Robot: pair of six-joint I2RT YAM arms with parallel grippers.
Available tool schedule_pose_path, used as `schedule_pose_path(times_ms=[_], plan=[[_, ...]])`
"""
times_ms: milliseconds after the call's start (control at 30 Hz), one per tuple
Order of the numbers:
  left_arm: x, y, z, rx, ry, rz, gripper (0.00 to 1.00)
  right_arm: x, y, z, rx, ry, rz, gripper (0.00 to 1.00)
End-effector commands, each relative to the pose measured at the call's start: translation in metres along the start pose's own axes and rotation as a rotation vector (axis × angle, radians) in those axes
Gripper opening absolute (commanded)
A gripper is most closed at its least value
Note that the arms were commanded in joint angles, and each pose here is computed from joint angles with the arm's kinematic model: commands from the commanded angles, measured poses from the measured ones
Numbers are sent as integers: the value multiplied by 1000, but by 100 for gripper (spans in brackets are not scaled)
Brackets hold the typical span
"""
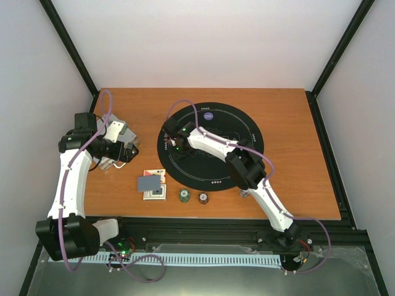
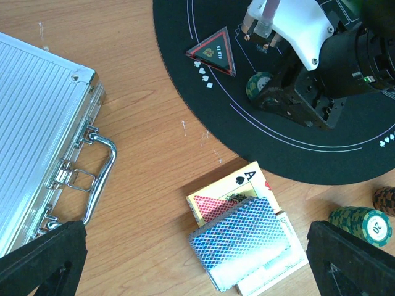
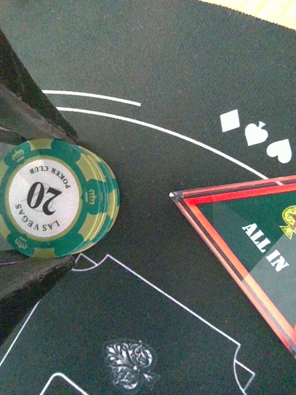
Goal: Distribute texas hold em gaming equipment
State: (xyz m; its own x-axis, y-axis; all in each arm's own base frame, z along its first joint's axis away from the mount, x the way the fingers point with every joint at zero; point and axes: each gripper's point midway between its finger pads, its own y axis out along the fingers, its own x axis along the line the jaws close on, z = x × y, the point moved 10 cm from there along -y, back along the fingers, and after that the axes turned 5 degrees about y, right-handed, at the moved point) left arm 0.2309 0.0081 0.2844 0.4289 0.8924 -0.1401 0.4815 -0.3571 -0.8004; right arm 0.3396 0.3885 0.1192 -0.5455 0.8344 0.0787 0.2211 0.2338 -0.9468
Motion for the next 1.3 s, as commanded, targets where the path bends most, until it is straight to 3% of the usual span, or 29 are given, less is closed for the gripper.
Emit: schedule_pose_path(times_ms=[0, 33, 167, 300, 467, 700, 933, 1100, 1267], plan=[[1, -7, -6, -23, 14, -15, 100, 1, 4, 6, 24, -9, 8, 31], [1, -7, -6, -23, 14, -14, 100, 1, 4, 6, 23, -9, 7, 35], [1, -8, -6, -25, 11, -20, 100, 2, -1, 1, 15, -7, 6, 66], [0, -8, -6, -24, 8, -17, 100, 2, -19, -8, -22, -10, 25, 76], [0, -9, -6, -22, 5, -13, 100, 2, -57, -4, -70, -14, 46, 82], [0, -7, -3, -18, 1, -15, 100, 35, -99, 62, -90, -65, 37, 87], [-1, -8, -3, -20, -2, -13, 100, 74, -110, 130, -53, -130, -9, 89], [-1, -10, -5, -23, -8, -13, 100, 88, -101, 143, -15, -159, -12, 89], [-3, -13, -5, -27, -4, -13, 100, 88, -87, 146, 15, -163, 4, 81]])
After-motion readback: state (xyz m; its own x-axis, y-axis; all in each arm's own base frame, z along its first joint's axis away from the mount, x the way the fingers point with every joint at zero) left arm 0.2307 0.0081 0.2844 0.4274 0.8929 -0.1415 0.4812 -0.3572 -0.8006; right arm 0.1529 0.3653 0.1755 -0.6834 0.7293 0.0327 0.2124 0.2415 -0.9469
